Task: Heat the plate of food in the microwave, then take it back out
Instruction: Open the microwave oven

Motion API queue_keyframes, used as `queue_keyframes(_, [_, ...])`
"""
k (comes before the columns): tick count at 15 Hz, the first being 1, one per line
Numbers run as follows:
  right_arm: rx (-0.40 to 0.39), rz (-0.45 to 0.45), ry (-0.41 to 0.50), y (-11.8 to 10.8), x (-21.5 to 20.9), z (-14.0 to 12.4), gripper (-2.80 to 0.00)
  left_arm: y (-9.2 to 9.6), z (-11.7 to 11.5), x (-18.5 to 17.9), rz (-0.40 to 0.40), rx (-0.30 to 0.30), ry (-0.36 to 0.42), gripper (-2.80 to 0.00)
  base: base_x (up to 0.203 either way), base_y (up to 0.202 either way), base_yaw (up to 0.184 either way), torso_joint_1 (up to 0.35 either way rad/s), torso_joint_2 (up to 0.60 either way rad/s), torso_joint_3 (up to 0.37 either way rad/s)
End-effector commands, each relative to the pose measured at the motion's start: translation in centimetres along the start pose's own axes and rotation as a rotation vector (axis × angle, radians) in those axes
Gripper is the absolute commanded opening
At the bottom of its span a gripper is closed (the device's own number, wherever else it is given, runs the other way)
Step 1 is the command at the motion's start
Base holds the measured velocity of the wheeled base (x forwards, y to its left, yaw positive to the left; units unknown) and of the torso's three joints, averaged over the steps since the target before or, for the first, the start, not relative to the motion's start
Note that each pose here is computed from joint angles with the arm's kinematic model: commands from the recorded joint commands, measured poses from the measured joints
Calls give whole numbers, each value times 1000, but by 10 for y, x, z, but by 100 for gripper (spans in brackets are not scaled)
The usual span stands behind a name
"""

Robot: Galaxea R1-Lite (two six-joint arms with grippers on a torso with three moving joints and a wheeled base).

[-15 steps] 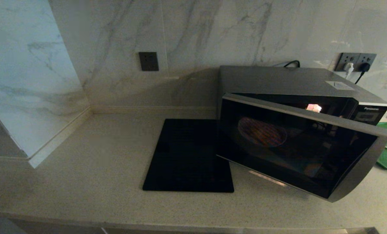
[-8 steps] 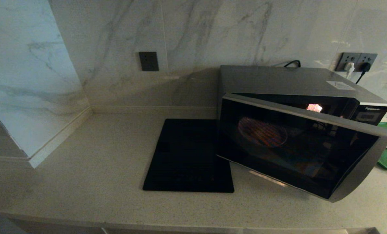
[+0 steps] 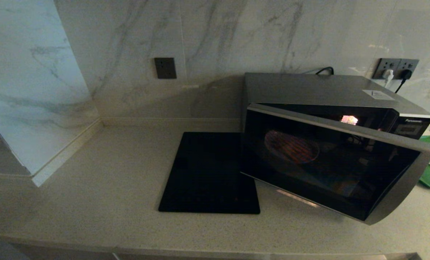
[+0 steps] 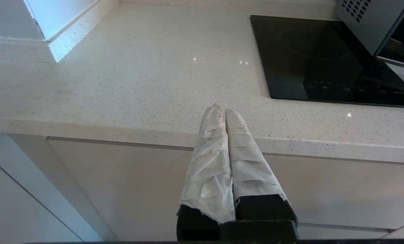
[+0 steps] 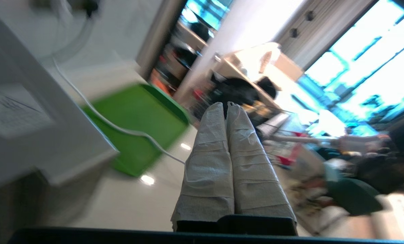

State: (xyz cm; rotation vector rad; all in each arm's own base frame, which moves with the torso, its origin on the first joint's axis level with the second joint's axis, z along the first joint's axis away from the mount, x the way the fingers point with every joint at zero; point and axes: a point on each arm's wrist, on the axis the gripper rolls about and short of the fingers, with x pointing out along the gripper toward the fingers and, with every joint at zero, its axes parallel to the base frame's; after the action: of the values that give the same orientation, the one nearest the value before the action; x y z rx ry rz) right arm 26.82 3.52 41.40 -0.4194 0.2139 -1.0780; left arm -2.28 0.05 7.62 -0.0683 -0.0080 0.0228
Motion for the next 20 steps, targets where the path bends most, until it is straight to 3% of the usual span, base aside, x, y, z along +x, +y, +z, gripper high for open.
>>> queue_keyframes(1, [-29,34,-8,15,3,-7,-280,0,0,0,2,-1,0,-280,0,0,0,0,0,0])
queue_keyframes(3, [46,50,-19,11,6,-7,-280,0,0,0,3,-1,-1,-280,0,0,0,0,0,0])
queue_keyframes(6, [124,20,-3,-13,34,-17,-280,0,0,0,2,-1,-1,-280,0,0,0,0,0,0])
queue_keyframes(7, [200,63,-18,-26,41,-22,-280,0,0,0,2,-1,1,-280,0,0,0,0,0,0])
queue_keyframes(11, [574,489,-112,-88,55,-41,-280,0,0,0,2,-1,-1,-280,0,0,0,0,0,0])
queue_keyframes(12, [631,599,-58,-98,52,-48,-280,0,0,0,2,-1,-1,-280,0,0,0,0,0,0])
queue_keyframes(13, [673,693,64,-103,46,-57,-280,0,0,0,1,-1,-1,-280,0,0,0,0,0,0])
queue_keyframes(15, [689,863,299,-105,35,-69,-280,0,0,0,2,-1,0,-280,0,0,0,0,0,0])
queue_keyframes(16, [699,921,414,-95,34,-72,-280,0,0,0,2,-1,0,-280,0,0,0,0,0,0])
queue_keyframes(20, [719,962,709,-54,37,-83,-280,0,0,0,3,-1,-1,-280,0,0,0,0,0,0])
